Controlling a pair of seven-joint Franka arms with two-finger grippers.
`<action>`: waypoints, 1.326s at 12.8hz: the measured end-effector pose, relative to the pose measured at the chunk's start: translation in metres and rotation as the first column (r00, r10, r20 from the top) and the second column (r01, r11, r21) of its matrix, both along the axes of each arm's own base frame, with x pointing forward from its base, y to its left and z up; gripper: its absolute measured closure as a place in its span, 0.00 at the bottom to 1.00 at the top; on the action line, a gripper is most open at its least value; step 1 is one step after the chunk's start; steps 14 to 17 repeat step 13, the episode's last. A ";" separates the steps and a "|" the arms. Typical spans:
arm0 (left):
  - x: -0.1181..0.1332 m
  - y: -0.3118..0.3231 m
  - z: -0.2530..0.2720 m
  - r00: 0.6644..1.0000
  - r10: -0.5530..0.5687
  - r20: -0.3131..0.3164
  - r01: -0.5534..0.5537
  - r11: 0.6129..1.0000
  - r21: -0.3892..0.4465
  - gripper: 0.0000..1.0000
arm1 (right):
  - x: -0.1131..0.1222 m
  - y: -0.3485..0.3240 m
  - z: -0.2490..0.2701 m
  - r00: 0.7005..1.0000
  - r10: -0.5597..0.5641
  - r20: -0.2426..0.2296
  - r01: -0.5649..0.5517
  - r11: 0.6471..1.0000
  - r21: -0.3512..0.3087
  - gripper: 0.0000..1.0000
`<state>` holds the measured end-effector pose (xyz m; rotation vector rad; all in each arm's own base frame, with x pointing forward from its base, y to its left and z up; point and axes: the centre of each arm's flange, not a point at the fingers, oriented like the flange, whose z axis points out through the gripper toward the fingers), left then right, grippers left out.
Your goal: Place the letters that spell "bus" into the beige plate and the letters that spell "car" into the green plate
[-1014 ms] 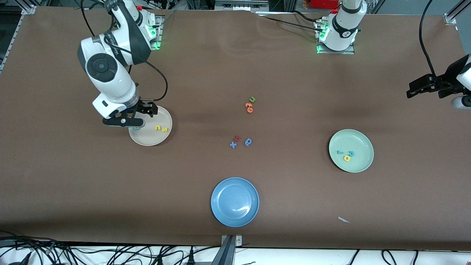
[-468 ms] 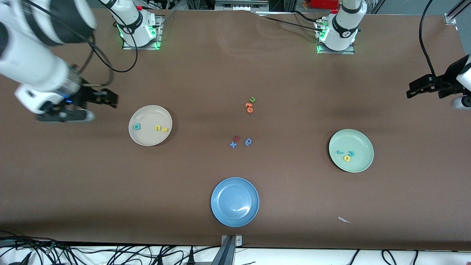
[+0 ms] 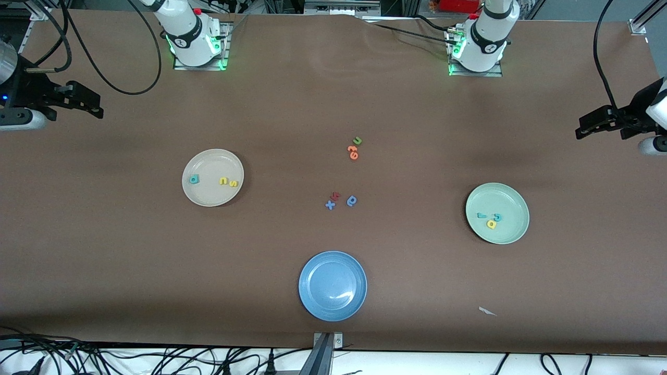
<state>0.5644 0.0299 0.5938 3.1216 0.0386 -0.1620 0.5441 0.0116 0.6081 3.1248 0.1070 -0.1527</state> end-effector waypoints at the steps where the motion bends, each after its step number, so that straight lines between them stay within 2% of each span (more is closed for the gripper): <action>1: 0.000 0.000 0.000 1.000 0.000 0.000 0.000 1.000 0.000 0.00 | 0.002 -0.002 -0.003 1.000 -0.004 -0.005 0.004 1.000 0.000 0.00; 3: 0.000 0.000 0.000 1.000 0.000 -0.001 0.000 1.000 0.000 0.00 | 0.006 -0.002 -0.009 1.000 -0.004 -0.011 0.004 1.000 0.000 0.00; 7: 0.000 0.000 -0.001 1.000 0.000 -0.001 0.000 1.000 0.000 0.00 | 0.013 -0.003 -0.003 1.000 -0.005 0.009 0.005 1.000 0.001 0.00; 17: 0.001 0.000 -0.001 1.000 0.000 -0.002 0.000 1.000 0.000 0.00 | 0.014 -0.003 0.002 1.000 -0.005 0.021 0.005 1.000 0.001 0.00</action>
